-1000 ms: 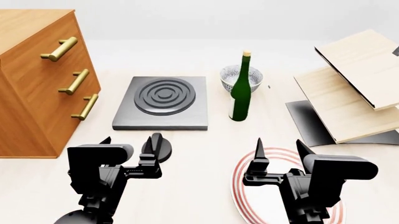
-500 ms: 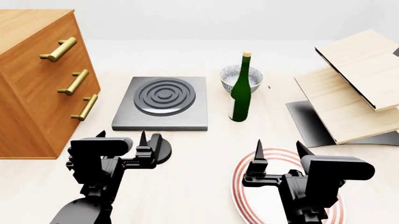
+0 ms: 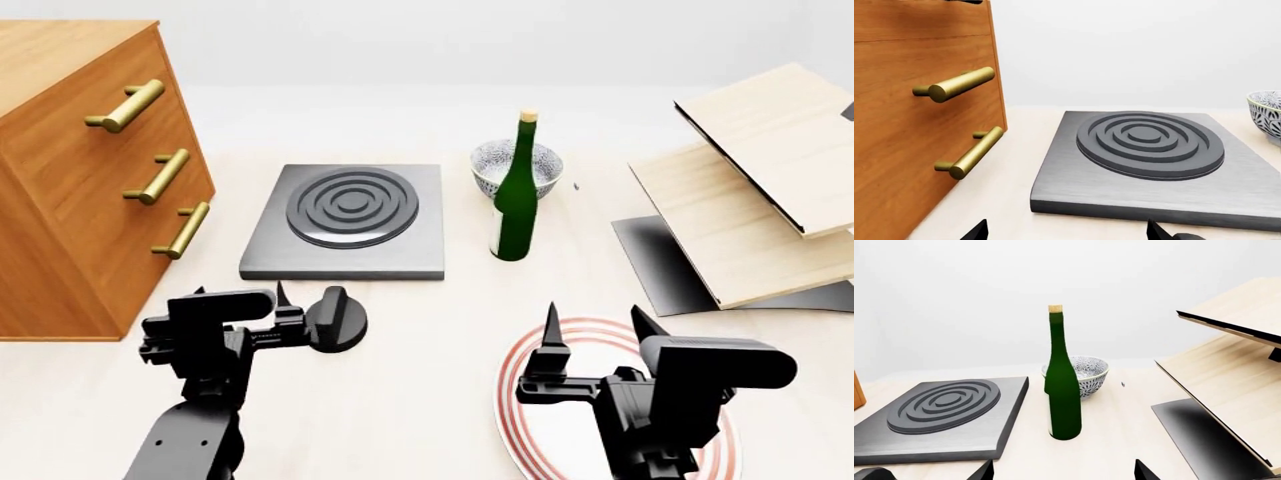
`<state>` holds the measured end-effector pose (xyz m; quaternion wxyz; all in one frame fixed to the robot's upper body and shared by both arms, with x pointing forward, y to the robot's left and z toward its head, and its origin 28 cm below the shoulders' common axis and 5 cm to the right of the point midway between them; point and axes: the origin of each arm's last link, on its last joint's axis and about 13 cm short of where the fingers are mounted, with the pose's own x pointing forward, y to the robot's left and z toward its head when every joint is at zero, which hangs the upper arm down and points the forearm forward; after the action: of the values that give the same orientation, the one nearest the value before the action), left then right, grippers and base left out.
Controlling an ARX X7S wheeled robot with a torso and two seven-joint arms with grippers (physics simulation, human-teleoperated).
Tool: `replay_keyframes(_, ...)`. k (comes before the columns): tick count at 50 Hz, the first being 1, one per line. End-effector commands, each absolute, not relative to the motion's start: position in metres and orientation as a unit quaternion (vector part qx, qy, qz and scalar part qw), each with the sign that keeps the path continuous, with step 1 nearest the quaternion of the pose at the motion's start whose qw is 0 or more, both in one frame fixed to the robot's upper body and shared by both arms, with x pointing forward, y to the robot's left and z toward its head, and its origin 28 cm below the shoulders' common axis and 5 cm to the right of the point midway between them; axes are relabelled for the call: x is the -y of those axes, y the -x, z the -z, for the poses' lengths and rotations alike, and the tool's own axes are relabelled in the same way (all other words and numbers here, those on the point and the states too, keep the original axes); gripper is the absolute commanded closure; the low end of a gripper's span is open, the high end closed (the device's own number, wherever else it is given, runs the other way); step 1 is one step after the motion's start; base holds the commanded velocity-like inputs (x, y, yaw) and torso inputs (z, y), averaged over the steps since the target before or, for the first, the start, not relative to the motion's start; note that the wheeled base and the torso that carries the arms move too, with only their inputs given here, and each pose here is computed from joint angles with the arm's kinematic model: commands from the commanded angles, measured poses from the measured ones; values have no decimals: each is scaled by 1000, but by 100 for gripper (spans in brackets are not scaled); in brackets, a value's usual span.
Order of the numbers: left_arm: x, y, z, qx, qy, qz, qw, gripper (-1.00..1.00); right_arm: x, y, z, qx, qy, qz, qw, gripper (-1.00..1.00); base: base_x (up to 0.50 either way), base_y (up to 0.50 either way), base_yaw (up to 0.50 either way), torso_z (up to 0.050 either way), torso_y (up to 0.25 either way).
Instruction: Turn on the stove.
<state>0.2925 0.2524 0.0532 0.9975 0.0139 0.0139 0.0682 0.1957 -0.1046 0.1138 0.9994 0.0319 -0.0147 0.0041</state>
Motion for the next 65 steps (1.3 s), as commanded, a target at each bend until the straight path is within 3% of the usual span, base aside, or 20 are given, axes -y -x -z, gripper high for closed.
replay_keyframes(1, -260, -300, -33, -25, -30, -91, 995, -100, 104, -196, -112, 12, -31, -5, 999, -100, 0, 0, 0, 0, 0)
replay_keyframes(28, -230, -316, 11, -72, -36, -74, 994, -100, 105, -196, -112, 11, -34, -4, 999, -100, 0, 0, 0, 0, 0)
replay_keyframes(52, -169, -287, -26, -46, -34, 72, 996, -100, 107, -195, -108, 13, -37, -1, 999, -100, 0, 0, 0, 0, 0)
replay_keyframes(65, -188, -237, -99, -12, 7, 112, 994, -100, 106, -194, -107, 11, -36, 0, 999, -100, 0, 0, 0, 0, 0)
